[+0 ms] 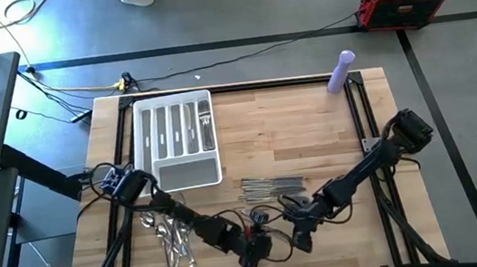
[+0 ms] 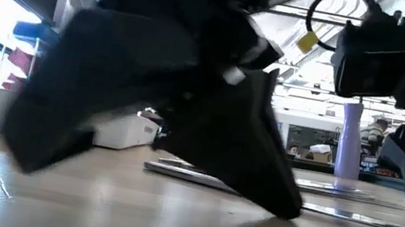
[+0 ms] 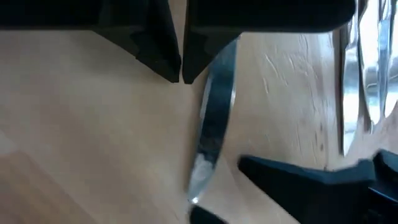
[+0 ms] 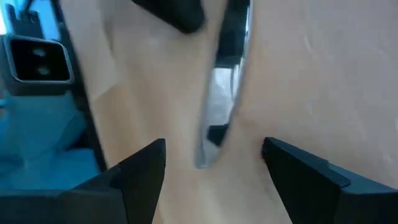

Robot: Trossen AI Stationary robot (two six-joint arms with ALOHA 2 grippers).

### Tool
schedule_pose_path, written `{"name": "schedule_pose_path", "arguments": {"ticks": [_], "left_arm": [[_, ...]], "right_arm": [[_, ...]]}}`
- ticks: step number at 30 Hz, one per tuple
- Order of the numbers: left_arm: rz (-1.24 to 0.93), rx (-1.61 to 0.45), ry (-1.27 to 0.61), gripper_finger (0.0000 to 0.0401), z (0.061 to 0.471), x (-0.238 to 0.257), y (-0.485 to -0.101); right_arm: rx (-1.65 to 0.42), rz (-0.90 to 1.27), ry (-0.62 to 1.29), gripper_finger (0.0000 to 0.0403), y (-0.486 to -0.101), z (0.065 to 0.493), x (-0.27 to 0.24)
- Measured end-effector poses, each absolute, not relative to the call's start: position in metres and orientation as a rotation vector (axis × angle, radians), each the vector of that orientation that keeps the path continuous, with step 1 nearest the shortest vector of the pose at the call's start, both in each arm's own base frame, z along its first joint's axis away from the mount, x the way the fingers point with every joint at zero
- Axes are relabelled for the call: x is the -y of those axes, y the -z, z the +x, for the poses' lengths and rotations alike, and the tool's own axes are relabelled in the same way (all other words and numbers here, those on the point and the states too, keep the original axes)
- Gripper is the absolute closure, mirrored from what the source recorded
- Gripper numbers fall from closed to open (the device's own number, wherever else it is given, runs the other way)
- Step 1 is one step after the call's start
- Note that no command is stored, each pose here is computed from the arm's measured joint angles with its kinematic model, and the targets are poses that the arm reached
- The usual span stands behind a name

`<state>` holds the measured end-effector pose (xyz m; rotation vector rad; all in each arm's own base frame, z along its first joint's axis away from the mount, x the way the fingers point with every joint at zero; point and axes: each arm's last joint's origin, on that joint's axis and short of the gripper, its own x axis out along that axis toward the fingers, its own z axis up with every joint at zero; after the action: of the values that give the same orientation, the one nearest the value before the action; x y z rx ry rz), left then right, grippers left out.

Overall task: Sort silverware
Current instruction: Put the knife in the silverware tray

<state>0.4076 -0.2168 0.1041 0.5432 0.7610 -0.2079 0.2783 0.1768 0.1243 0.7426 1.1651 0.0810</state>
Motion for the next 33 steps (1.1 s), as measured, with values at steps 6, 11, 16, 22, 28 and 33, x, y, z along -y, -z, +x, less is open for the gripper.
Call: {"name": "schedule_pose_path", "arguments": {"ticks": [6, 11, 16, 22, 28, 33], "left_arm": [[0.473, -0.745, 0.247, 0.0401, 0.424, 0.204, -0.086], [0.467, -0.752, 0.231, 0.0401, 0.432, 0.208, -0.073], [0.453, -0.749, 0.199, 0.0401, 0.438, 0.209, -0.072], [0.449, -0.744, 0.194, 0.0401, 0.440, 0.207, -0.074], [0.421, -0.729, 0.184, 0.0401, 0.442, 0.205, -0.075], [0.385, -0.703, 0.164, 0.0401, 0.443, 0.206, -0.077]], "right_arm": [[-1.163, 0.829, -0.116, 0.0144, -0.115, 0.286, -0.181], [-1.138, 0.855, -0.116, 0.0144, -0.109, 0.291, -0.181], [-1.117, 0.861, -0.114, 0.0145, -0.105, 0.294, -0.182], [-1.143, 0.788, -0.076, 0.0186, -0.102, 0.289, -0.181], [-1.149, 0.755, 0.020, 0.0272, -0.099, 0.282, -0.184], [-1.159, 0.758, 0.054, 0.0346, -0.097, 0.281, -0.182]]}}
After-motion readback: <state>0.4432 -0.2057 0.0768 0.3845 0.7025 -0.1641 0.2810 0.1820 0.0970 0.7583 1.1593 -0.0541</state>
